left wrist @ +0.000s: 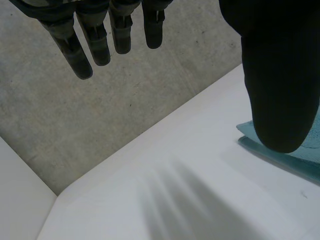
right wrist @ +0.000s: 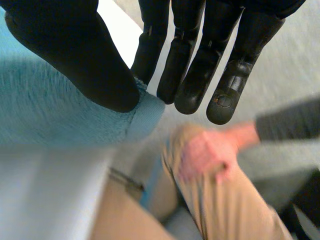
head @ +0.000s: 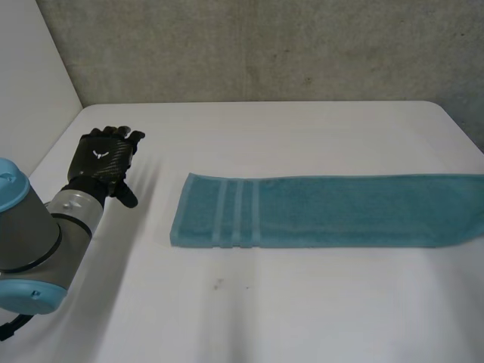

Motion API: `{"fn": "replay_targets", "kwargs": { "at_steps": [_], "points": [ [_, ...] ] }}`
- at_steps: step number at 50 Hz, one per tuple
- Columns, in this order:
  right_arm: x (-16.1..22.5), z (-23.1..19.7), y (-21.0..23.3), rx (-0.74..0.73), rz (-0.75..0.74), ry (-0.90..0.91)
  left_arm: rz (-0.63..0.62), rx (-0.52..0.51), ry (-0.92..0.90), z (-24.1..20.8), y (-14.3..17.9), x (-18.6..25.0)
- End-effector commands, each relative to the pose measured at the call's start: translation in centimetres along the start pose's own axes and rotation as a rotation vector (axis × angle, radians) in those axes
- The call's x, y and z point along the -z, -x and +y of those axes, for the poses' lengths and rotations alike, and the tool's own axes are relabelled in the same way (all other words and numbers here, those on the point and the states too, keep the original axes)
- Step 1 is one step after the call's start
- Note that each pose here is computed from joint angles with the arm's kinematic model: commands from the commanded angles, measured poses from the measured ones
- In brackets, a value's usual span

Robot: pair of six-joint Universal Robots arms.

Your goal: Fold the laundry

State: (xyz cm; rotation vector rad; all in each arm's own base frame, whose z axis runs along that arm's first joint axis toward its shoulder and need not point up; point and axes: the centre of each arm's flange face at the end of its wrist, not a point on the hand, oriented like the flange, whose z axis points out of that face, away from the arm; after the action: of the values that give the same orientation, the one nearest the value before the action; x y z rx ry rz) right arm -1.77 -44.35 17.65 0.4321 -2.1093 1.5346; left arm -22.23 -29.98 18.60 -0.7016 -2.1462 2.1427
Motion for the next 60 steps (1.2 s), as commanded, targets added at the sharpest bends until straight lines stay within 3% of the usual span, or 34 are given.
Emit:
{"fn": "replay_targets", "kwargs": {
  "at_steps": [1, 2, 5, 7, 8, 10, 13, 15, 18, 25, 35, 40, 45, 48, 53, 60],
  "points": [
    [6.5, -11.1, 10.7, -0.047, -0.292, -0.314, -0.004, 0.0, -0.004, -0.2, 0.1, 0.1],
    [8.6, -13.1, 13.5, -0.055, -0.367, -0.377, -0.004, 0.0, -0.004, -0.2, 0.1, 0.1],
    [11.0, -15.0, 16.2, -0.058, -0.439, -0.439, -0.014, -0.001, -0.012, -0.5, 0.4, 0.1],
    [16.3, -18.1, 21.0, -0.064, -0.582, -0.555, -0.021, -0.001, -0.018, -0.7, 0.6, 0.1],
    [16.3, -18.1, 21.1, -0.064, -0.583, -0.556, -0.021, -0.001, -0.018, -0.7, 0.6, 0.1],
    [21.3, -19.9, 25.1, -0.073, -0.712, -0.647, -0.024, -0.002, -0.022, -0.8, 0.7, 0.1],
    [23.5, -19.9, 27.7, -0.075, -0.79, -0.675, -0.025, -0.002, -0.025, -0.9, 0.7, 0.1],
    [27.7, -19.2, 32.7, -0.071, -0.943, -0.72, -0.022, -0.002, -0.021, -0.8, 0.7, 0.2],
    [30.5, -18.0, 36.4, -0.052, -1.035, -0.729, -0.021, -0.001, -0.019, -0.7, 0.7, 0.3],
    [33.0, -13.8, 41.6, 0.035, -1.14, -0.652, -0.02, -0.001, -0.015, -0.6, 0.6, 0.4],
    [31.9, -16.6, 40.0, 0.002, -1.047, -0.664, -0.015, -0.001, -0.013, -0.5, 0.5, 0.4],
    [30.9, -16.0, 38.7, 0.011, -0.962, -0.57, -0.003, -0.001, -0.017, -0.6, 0.1, 0.5],
    [27.5, -17.4, 32.1, -0.039, -0.782, -0.478, 0.037, 0.004, -0.037, -1.2, -1.3, 0.5],
    [26.7, -17.3, 30.4, -0.056, -0.757, -0.453, 0.066, 0.018, -0.05, -1.5, -2.3, 0.6],
    [22.8, -13.7, 25.2, -0.104, -0.658, -0.273, 0.164, 0.086, -0.067, -2.1, -5.8, 0.3],
    [20.3, -8.8, 22.6, -0.13, -0.652, -0.141, 0.245, 0.085, -0.027, -1.5, -8.8, 0.0]
  ]
}}
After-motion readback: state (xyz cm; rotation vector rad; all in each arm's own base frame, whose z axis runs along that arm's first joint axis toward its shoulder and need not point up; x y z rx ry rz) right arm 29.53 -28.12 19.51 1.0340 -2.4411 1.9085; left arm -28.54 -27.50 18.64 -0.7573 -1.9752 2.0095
